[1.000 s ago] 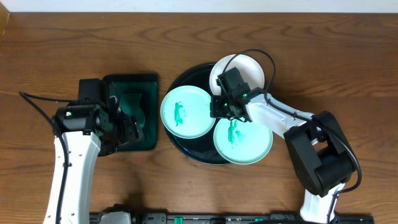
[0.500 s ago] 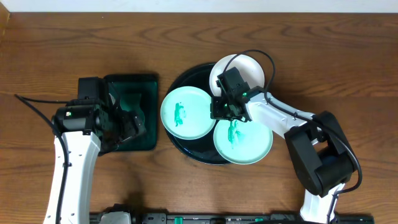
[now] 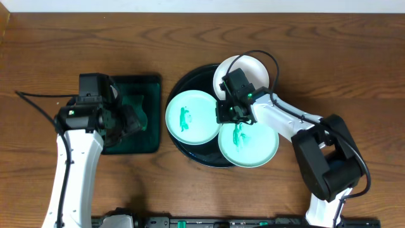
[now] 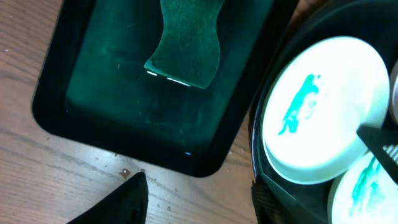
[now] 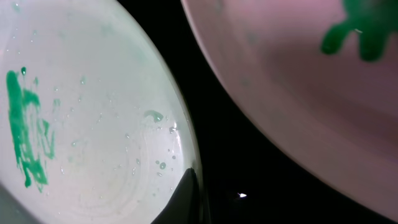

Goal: Clean dirty plates on tray and stack at the side
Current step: 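Lower the left gripper onto the green sponge and grasp it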

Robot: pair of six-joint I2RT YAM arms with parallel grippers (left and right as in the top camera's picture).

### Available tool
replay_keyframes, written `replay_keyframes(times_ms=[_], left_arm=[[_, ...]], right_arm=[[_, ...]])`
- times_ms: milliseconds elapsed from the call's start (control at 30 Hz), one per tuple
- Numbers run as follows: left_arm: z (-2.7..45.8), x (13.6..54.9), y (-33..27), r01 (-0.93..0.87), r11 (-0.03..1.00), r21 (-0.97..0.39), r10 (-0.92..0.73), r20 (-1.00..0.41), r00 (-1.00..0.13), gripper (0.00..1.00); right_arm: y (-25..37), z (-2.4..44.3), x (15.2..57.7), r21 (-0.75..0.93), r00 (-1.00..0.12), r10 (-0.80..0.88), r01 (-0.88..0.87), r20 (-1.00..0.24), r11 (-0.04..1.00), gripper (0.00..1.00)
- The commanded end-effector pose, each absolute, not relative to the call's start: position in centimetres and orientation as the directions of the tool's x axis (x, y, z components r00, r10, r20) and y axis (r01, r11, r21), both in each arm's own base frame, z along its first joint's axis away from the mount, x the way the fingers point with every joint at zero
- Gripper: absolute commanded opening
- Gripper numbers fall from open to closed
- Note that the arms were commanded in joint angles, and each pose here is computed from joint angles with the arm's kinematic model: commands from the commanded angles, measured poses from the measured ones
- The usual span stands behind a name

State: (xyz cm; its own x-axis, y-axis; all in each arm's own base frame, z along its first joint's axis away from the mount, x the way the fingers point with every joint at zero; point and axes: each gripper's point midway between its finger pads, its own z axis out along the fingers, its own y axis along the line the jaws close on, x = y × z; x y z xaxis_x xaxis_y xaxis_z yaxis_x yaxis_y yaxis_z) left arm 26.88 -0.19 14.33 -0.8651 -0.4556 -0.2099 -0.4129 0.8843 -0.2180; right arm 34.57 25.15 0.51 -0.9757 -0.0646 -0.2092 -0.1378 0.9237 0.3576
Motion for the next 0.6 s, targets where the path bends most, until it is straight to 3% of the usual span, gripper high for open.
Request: replay_keyframes(times_ms=[0, 200, 400, 567], left_arm=[[13.8, 27.9, 0.0, -0.391, 0.897, -0.205, -0.43, -0.207, -0.879, 0.48], [11.5, 30.4, 0.3, -0.357, 0.915, -0.19, -0.393, -0.207, -0.896, 0.48], [8.7, 32.9, 0.7, -0.319, 0.932, -0.17, -0.351, -0.216, -0.911, 0.59], [5.4, 33.9, 1.9, -0.324, 0.942, -0.09, -0.335, -0.191, -0.923, 0.59]], right_arm=[[23.1, 0.7, 35.0, 0.279, -0.967, -0.074, -0.143, -0.244, 0.95, 0.01], [22.9, 0.5, 34.5, 0.269, -0.969, -0.09, -0.152, -0.229, 0.951, 0.01], [23.1, 0.5, 34.3, 0.268, -0.969, -0.099, -0.16, -0.227, 0.95, 0.01], [23.0, 0.4, 34.1, 0.262, -0.97, -0.109, -0.165, -0.218, 0.951, 0.01]])
